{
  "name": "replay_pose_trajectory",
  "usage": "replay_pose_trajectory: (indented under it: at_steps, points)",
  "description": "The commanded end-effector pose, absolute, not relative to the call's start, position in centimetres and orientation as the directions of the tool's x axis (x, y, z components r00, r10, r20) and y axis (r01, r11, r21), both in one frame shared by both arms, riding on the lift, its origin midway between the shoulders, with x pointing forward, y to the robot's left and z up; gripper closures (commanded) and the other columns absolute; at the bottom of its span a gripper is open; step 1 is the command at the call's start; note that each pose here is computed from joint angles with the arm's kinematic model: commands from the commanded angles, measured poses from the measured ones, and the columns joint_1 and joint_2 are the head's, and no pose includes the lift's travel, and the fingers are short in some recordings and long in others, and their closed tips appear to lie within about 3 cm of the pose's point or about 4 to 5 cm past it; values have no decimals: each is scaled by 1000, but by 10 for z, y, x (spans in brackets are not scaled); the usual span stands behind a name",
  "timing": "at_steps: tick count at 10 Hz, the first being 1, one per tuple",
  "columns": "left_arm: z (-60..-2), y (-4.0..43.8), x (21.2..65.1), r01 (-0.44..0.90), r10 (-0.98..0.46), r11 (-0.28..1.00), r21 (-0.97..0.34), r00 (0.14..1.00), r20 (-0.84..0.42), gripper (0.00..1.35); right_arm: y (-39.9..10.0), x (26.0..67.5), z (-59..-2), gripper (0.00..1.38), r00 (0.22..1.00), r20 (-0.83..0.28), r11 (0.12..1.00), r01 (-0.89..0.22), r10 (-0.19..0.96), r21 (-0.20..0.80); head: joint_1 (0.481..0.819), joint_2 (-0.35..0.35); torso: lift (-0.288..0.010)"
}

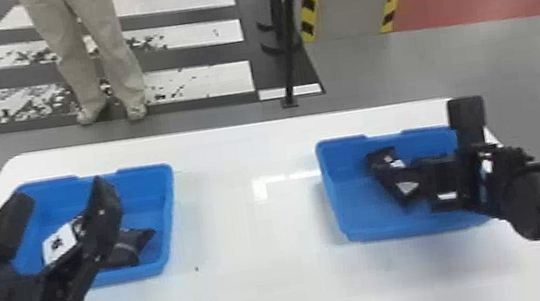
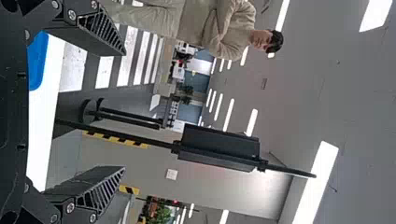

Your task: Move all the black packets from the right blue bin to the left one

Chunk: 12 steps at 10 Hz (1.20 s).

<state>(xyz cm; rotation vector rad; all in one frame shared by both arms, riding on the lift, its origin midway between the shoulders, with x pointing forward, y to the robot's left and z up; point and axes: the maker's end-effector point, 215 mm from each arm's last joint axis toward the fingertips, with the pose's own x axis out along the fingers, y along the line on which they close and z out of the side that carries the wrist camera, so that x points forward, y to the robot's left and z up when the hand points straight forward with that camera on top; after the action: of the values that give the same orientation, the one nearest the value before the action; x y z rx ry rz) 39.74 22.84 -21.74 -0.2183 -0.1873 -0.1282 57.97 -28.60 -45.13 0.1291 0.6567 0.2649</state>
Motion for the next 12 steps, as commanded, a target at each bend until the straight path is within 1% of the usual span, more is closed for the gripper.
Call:
replay_pose_trajectory:
  at_steps: [1, 2, 8, 9, 10, 11, 12]
  points:
    - [-217, 227, 397, 150, -109, 967, -205, 974, 198, 173, -280, 582, -456, 239, 745, -599, 956, -212, 292, 202, 695, -67, -140]
    - [-217, 227, 397, 150, -109, 967, -204, 974, 201, 173, -282, 579, -463, 262, 731, -620, 958, -205, 287, 201, 695, -62, -140]
    - [-218, 228, 397, 149, -106, 966, -211, 974, 199, 173, -305, 563, -475, 263, 679, -701, 976, -162, 217, 145, 695, -79, -140]
    - [-220, 228, 398, 148, -107, 966, -212, 975, 194, 173, -306, 564, -478, 303, 675, -705, 976, -160, 216, 145, 695, -85, -140]
    - [-220, 227, 398, 149, -108, 966, -213, 975, 194, 173, -305, 564, -485, 435, 664, -714, 975, -158, 220, 153, 695, -87, -140]
    - [-221, 227, 399, 151, -109, 965, -213, 975, 194, 173, -301, 565, -489, 622, 660, -714, 972, -160, 233, 169, 695, -90, -140]
    - [-222, 227, 399, 148, -106, 965, -214, 975, 197, 173, -298, 568, -487, 869, 664, -708, 971, -165, 240, 175, 695, -88, -140]
